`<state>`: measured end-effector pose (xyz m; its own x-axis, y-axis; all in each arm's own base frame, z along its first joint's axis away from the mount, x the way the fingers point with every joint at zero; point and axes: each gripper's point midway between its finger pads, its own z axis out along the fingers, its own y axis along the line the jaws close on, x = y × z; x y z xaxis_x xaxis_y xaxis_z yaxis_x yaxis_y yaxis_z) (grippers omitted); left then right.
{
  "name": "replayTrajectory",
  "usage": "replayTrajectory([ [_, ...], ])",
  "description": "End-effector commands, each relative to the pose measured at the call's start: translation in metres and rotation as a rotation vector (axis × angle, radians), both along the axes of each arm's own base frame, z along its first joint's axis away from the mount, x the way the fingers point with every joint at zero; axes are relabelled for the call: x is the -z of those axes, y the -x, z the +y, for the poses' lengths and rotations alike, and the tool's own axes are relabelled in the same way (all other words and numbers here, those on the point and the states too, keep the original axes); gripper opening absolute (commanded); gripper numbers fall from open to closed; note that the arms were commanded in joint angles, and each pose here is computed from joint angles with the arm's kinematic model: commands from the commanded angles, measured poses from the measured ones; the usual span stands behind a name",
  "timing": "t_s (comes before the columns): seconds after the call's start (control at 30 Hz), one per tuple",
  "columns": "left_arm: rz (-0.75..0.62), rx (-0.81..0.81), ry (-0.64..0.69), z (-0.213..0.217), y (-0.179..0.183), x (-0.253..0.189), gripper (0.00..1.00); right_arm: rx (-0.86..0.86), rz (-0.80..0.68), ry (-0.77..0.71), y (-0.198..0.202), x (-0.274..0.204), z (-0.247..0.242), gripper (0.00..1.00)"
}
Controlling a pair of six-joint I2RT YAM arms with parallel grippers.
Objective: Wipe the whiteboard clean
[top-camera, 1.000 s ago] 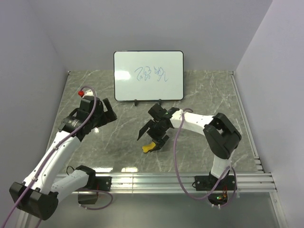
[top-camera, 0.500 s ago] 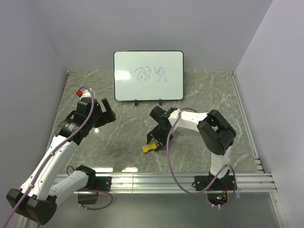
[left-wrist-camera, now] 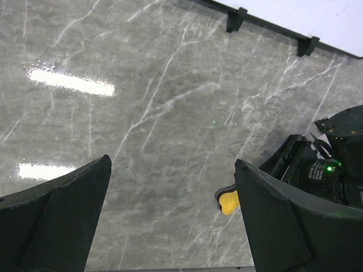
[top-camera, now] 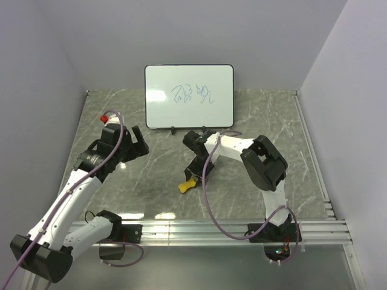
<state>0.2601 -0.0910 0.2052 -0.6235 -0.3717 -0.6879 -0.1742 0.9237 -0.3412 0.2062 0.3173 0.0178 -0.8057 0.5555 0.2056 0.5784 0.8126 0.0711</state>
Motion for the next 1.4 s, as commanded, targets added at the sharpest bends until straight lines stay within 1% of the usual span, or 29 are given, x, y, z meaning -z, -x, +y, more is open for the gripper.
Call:
replayTrajectory([
  [0.0,-0.013,0.017,-0.014,-0.001,-0.003,0.002,0.97,-0.015,-0.013,0.057,-0.004,-0.005,-0.018,0.11],
  [0.03,-0.008,0.019,-0.014,-0.002,-0.002,0.004,0.97,-0.019,-0.039,0.086,-0.01,-0.004,-0.027,0.08],
  [0.07,-0.008,0.019,-0.014,-0.002,-0.002,0.004,0.97,-0.049,-0.068,0.1,-0.015,-0.009,-0.034,0.0],
  [0.1,-0.007,0.02,-0.016,-0.002,-0.002,0.004,0.97,-0.056,-0.089,0.133,-0.025,-0.016,-0.047,0.0],
  [0.13,-0.004,0.019,-0.018,-0.001,-0.002,0.003,0.97,-0.121,-0.156,0.221,-0.039,-0.017,-0.069,0.0],
  [0.23,0.009,0.019,-0.027,-0.001,-0.003,0.004,0.97,-0.231,-0.235,0.38,-0.066,-0.038,-0.119,0.0],
  [0.27,0.015,0.02,-0.029,-0.001,-0.003,0.006,0.97,-0.248,-0.293,0.464,-0.079,-0.047,-0.14,0.0],
  [0.3,0.017,0.019,-0.028,-0.002,-0.004,0.006,0.96,-0.257,-0.318,0.489,-0.088,-0.05,-0.152,0.0],
  [0.37,0.028,0.02,-0.023,-0.003,-0.004,0.008,0.96,-0.292,-0.373,0.522,-0.105,-0.059,-0.177,0.0],
  [0.4,0.032,0.021,-0.024,-0.003,-0.003,0.009,0.96,-0.295,-0.444,0.503,-0.122,-0.061,-0.174,0.0],
  [0.43,0.035,0.018,-0.023,-0.003,-0.004,0.009,0.96,-0.341,-0.474,0.505,-0.13,-0.064,-0.177,0.0],
  [0.5,0.045,0.011,-0.026,-0.002,-0.004,0.01,0.96,-0.38,-0.547,0.48,-0.148,-0.067,-0.169,0.0],
  [0.57,0.057,0.007,-0.026,-0.003,-0.003,0.011,0.96,-0.441,-0.559,0.458,-0.153,-0.062,-0.164,0.0],
  [0.6,0.058,0.005,-0.022,-0.003,-0.004,0.01,0.96,-0.458,-0.58,0.409,-0.157,-0.059,-0.154,0.0],
  [0.67,0.06,0.001,-0.011,-0.004,-0.004,0.01,0.96,-0.499,-0.577,0.39,-0.156,-0.05,-0.15,0.21],
  [0.7,0.06,0.005,-0.003,-0.006,-0.003,0.009,0.96,-0.513,-0.585,0.375,-0.158,-0.048,-0.146,0.42],
  [0.73,0.062,0.003,0.006,-0.007,-0.003,0.009,0.96,-0.517,-0.582,0.378,-0.159,-0.047,-0.147,0.5],
  [0.8,0.064,0.007,0.013,-0.009,-0.004,0.009,0.96,-0.527,-0.583,0.379,-0.16,-0.044,-0.146,0.58],
  [0.83,0.063,0.007,0.016,-0.009,-0.004,0.009,0.96,-0.531,-0.594,0.382,-0.16,-0.048,-0.147,0.66],
  [0.93,0.054,0.019,0.018,-0.011,-0.006,0.006,0.96,-0.537,-0.617,0.374,-0.161,-0.053,-0.146,0.72],
  [1.03,0.046,0.054,0.02,-0.017,-0.01,0.0,0.97,-0.521,-0.643,0.356,-0.161,-0.063,-0.144,0.73],
  [1.13,0.05,0.067,0.018,-0.021,-0.018,-0.004,0.97,-0.489,-0.667,0.307,-0.156,-0.074,-0.138,0.73],
  [1.23,0.039,0.069,0.017,-0.025,-0.03,-0.011,0.97,-0.452,-0.663,0.258,-0.149,-0.071,-0.133,0.71],
  [1.37,0.043,0.074,0.013,-0.031,-0.044,-0.016,0.97,-0.421,-0.61,0.193,-0.131,-0.048,-0.125,0.68],
])
